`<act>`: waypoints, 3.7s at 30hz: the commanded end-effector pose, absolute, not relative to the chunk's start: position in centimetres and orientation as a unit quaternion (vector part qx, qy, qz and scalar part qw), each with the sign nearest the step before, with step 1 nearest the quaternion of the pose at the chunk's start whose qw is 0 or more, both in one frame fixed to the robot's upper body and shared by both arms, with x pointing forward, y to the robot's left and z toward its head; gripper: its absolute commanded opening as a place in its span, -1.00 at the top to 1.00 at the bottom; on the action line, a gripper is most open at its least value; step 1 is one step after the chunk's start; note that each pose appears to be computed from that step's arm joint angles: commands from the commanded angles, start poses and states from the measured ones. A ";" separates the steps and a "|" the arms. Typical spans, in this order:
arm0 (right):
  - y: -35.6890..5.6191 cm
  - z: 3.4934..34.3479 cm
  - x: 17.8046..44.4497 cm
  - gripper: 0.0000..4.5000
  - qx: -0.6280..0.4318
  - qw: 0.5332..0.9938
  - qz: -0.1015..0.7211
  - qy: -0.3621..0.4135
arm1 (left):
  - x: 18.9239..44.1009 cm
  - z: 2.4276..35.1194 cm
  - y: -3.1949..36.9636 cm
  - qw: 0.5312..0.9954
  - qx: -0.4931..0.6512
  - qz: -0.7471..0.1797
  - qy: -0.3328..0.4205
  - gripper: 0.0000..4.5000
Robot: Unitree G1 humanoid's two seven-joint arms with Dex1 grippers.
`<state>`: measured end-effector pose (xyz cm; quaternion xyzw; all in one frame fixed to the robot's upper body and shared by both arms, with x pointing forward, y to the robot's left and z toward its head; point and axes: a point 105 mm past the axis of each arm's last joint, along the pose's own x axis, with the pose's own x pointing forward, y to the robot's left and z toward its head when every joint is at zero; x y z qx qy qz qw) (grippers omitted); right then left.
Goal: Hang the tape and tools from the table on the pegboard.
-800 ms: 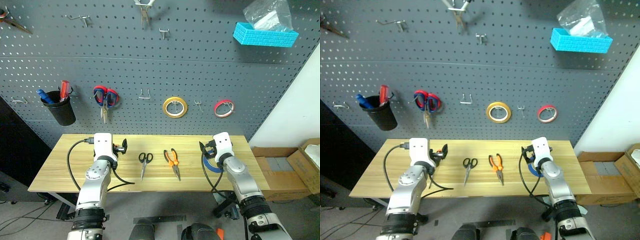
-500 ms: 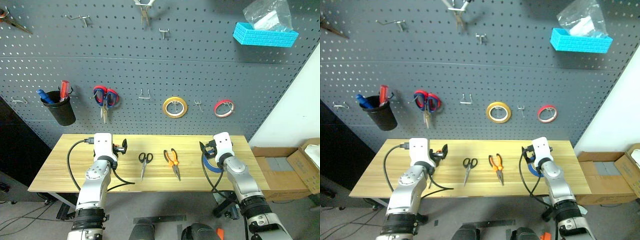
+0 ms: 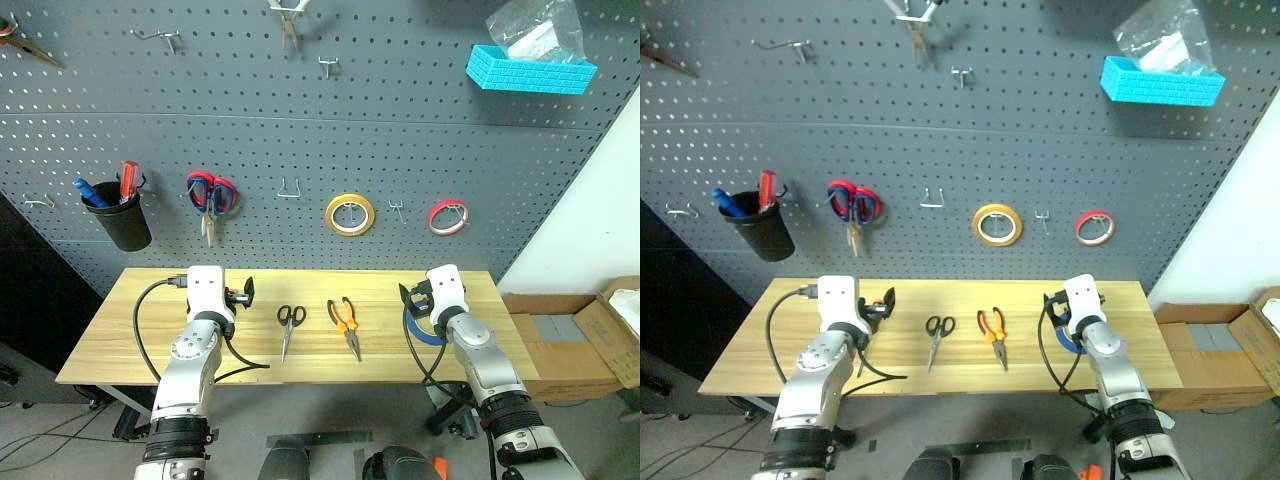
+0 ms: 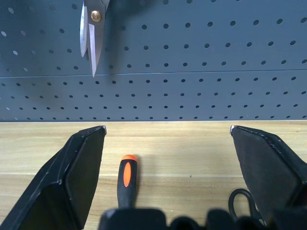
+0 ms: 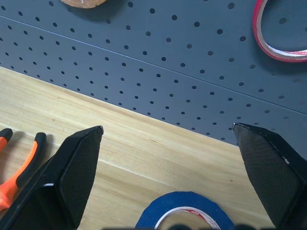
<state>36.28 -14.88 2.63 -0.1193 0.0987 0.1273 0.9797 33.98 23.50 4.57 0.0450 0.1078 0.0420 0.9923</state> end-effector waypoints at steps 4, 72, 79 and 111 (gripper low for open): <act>-14.4 4.4 36.0 -1.00 -0.132 0.972 0.164 0.105 | 34.0 6.8 21.0 0.996 0.036 -0.037 0.078 -0.99; -15.3 -0.3 36.6 0.82 -0.124 0.909 0.235 0.320 | 32.1 7.0 6.2 0.847 0.171 -0.500 0.060 -1.00; -13.6 7.3 33.4 0.82 -0.240 0.925 0.263 0.134 | 31.8 13.3 8.8 0.889 0.027 -0.458 0.006 -1.00; -7.4 16.3 38.3 0.82 -0.438 0.812 0.302 -0.240 | 32.1 23.7 14.1 0.917 -0.062 -0.388 -0.070 -1.00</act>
